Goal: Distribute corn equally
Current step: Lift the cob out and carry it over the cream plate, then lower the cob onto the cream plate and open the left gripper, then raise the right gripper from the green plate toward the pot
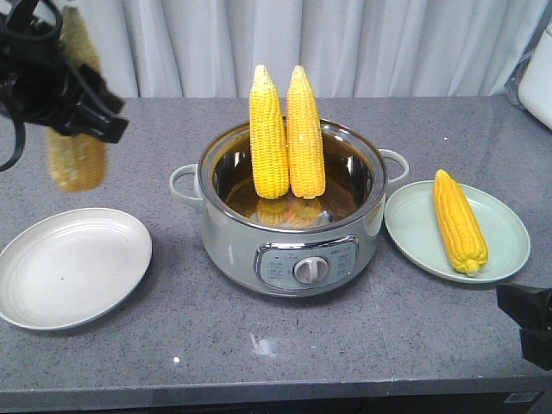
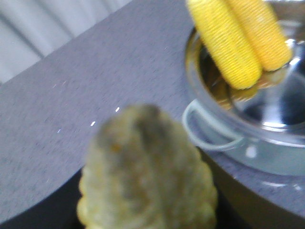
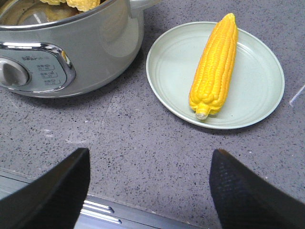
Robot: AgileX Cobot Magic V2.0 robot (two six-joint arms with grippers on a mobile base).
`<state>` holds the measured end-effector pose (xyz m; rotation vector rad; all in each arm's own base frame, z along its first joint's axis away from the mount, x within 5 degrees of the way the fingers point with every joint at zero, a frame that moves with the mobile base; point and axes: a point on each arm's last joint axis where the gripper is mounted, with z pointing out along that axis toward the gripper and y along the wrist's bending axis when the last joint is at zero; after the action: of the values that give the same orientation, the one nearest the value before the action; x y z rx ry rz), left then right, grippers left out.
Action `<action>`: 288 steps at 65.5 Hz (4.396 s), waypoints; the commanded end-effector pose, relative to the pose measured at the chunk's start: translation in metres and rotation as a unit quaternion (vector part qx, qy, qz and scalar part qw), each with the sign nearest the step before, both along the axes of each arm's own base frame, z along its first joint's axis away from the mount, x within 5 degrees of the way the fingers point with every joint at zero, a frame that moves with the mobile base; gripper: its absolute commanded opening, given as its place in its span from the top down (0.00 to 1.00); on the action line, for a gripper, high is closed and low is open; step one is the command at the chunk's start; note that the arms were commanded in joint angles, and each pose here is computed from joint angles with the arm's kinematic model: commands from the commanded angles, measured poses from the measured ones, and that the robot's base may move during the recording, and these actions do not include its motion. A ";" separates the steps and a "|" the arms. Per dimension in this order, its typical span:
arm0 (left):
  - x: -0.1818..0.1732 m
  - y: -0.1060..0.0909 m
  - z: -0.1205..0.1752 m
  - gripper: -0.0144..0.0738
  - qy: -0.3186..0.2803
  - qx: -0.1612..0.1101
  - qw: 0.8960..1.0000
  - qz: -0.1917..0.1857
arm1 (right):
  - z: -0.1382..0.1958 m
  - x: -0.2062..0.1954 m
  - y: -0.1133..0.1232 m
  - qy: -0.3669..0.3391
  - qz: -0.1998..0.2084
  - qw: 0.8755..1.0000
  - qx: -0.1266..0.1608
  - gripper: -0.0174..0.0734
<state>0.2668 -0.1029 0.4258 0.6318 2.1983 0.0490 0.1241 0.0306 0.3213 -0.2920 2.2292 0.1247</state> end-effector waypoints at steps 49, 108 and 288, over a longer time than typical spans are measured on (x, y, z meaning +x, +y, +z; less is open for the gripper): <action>0.057 0.050 -0.046 0.56 0.192 0.002 0.968 0.162 | 0.013 0.002 0.001 -0.043 -0.001 0.999 0.011 0.26; 0.107 0.035 -0.131 0.25 0.307 0.012 0.939 0.153 | 0.013 0.002 0.001 -0.043 -0.001 0.999 0.011 0.26; -0.072 0.037 -0.052 0.17 0.041 -0.150 0.987 -0.035 | 0.076 0.200 0.060 -0.020 0.088 0.996 0.002 0.26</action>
<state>0.1962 -0.0642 0.3598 0.5836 2.2902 -0.3227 0.3127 0.0849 0.3743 -0.4655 2.2697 0.1736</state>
